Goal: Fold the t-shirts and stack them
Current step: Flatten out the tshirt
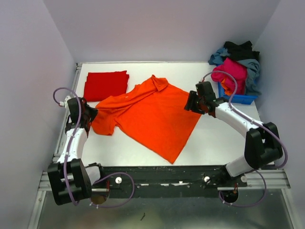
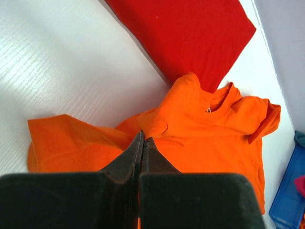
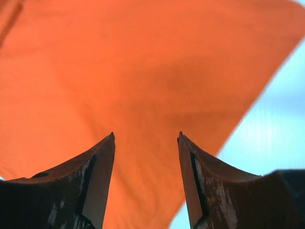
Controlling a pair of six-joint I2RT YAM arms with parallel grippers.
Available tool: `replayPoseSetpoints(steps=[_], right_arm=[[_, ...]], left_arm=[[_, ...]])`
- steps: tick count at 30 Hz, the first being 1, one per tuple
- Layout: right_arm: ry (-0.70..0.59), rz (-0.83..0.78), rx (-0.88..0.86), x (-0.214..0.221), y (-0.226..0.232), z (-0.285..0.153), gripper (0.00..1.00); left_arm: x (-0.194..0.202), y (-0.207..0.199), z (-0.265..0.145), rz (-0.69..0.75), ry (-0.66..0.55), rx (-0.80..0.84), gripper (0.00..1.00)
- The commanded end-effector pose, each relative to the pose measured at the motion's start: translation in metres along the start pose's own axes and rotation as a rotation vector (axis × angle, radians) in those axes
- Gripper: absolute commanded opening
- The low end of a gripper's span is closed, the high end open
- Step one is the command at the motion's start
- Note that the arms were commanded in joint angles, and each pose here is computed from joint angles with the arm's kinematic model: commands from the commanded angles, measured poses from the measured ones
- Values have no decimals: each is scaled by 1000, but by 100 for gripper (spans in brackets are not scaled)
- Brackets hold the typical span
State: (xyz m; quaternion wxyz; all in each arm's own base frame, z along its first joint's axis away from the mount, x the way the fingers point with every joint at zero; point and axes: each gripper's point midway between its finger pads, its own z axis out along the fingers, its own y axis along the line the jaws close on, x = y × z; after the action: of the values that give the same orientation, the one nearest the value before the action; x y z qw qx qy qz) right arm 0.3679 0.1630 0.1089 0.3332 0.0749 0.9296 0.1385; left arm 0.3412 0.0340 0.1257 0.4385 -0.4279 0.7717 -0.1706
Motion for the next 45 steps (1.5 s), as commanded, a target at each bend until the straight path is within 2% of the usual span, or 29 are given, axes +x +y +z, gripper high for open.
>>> replayPoseSetpoints(steps=[1, 3, 5, 6, 8, 11, 17, 21, 22, 23, 24, 25, 31, 36, 38, 39, 40, 41, 42, 43, 45], right_arm=[[76, 59, 109, 56, -40, -19, 64], [77, 84, 143, 75, -52, -23, 64], [91, 100, 187, 89, -65, -23, 64], [104, 103, 203, 94, -68, -22, 64], [148, 110, 180, 103, -63, -19, 63], [189, 132, 137, 116, -54, -12, 62], [207, 124, 183, 129, -51, -2, 56], [237, 129, 214, 140, -54, 4, 48], [241, 130, 215, 142, -53, 5, 42], [239, 134, 225, 142, -55, 4, 30], [231, 137, 246, 140, -59, 2, 10], [206, 140, 281, 136, -65, -5, 1], [126, 158, 412, 117, -110, -35, 1], [81, 322, 540, 101, -170, -59, 1], [17, 383, 607, 87, -190, -72, 1], [-15, 397, 615, 78, -192, -76, 2], [-49, 397, 618, 69, -194, -79, 9], [-66, 391, 614, 62, -193, -80, 40], [-63, 380, 594, 57, -189, -79, 79], [-47, 369, 584, 54, -186, -78, 99], [-44, 346, 568, 46, -182, -80, 100]], left_arm=[[-17, -4, -6, -31, -82, 4, 0], [-19, -6, -6, -34, -84, 9, 5], [-19, -10, -6, -42, -80, 19, 25], [-23, -11, -8, -41, -90, 16, 44], [-27, -17, -13, -34, -105, 35, 57], [-35, -22, -23, -30, -137, 45, 72], [-53, -39, -44, 1, -186, 76, 73], [-63, -50, -53, 27, -209, 99, 73], [-64, -51, -55, 34, -216, 103, 73], [-66, -52, -56, 38, -222, 106, 73], [-66, -52, -56, 39, -226, 106, 73], [-66, -52, -56, 36, -227, 107, 73], [-42, -47, -33, -28, -143, 142, 72], [-16, -55, -17, -5, -85, 143, 72], [-1, -62, -10, 27, -56, 146, 72], [6, -64, -6, 52, -55, 139, 72], [13, -73, -3, 87, -46, 164, 71], [19, -76, 2, 112, -28, 165, 70], [37, -82, 8, 157, 25, 174, 70], [46, -89, 14, 202, 54, 188, 70], [72, -102, 24, 283, 156, 213, 68]])
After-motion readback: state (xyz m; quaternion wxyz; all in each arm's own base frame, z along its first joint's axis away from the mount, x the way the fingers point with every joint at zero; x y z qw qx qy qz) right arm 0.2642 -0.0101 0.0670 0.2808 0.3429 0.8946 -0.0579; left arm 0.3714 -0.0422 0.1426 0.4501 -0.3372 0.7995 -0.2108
